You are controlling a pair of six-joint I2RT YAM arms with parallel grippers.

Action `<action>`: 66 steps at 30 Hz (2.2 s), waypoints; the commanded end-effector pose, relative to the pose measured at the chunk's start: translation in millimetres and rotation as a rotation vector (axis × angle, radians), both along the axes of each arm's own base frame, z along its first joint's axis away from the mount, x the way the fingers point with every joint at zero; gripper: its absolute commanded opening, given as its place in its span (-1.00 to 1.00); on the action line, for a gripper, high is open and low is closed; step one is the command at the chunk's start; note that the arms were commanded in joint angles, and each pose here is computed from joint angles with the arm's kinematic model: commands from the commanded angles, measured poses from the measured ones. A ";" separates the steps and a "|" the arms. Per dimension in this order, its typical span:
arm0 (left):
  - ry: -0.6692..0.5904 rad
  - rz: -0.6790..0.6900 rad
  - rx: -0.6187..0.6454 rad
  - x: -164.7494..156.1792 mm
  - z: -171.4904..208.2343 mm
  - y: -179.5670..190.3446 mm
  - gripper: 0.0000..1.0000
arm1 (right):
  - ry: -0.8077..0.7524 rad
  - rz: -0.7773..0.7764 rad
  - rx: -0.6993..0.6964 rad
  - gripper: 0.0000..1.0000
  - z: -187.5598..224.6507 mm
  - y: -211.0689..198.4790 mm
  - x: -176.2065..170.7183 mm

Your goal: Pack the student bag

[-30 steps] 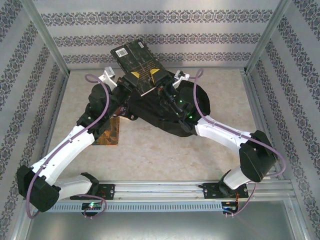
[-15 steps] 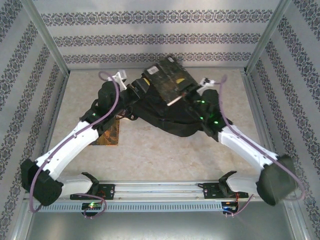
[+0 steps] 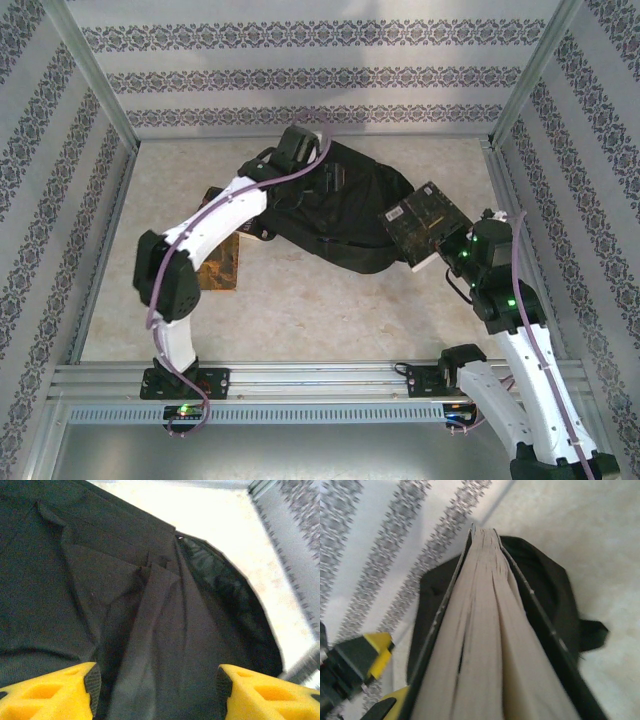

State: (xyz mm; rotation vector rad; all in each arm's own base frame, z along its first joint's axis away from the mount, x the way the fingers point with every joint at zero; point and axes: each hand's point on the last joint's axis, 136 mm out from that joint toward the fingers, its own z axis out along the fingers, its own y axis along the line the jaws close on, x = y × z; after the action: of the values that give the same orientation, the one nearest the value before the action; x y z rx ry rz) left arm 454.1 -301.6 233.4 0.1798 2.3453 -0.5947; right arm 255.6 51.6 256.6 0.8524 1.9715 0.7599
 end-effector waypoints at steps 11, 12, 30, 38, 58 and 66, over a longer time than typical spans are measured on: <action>0.025 -0.191 0.319 29.7 -71.9 -39.6 0.33 | 0.055 0.010 -0.038 -1.00 0.7 -13.3 -22.8; 0.025 -0.190 0.341 30.4 -77.4 -39.4 0.33 | 0.060 0.008 -0.034 -1.00 -0.6 -14.0 -23.3; -0.089 -0.135 0.187 18.3 8.0 -36.2 -1.00 | 0.040 -0.002 -0.214 -1.00 35.8 -36.7 -14.5; -0.144 -0.121 -0.111 7.2 79.4 -11.6 -1.00 | 0.037 -0.020 -0.265 -1.00 43.1 -43.8 -6.2; -0.059 -0.188 -0.157 -38.2 72.1 -7.6 -0.18 | -0.175 0.285 0.342 -1.00 38.8 43.8 37.4; -0.035 -0.294 0.062 -98.0 68.9 -48.6 0.27 | -0.138 0.316 0.395 -1.00 26.6 57.0 25.2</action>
State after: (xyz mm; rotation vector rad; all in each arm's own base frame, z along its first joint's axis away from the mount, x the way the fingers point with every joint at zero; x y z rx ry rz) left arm 376.9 -346.7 304.7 0.4984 2.2773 -0.7365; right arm 285.3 93.2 251.6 0.8120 1.9675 1.2612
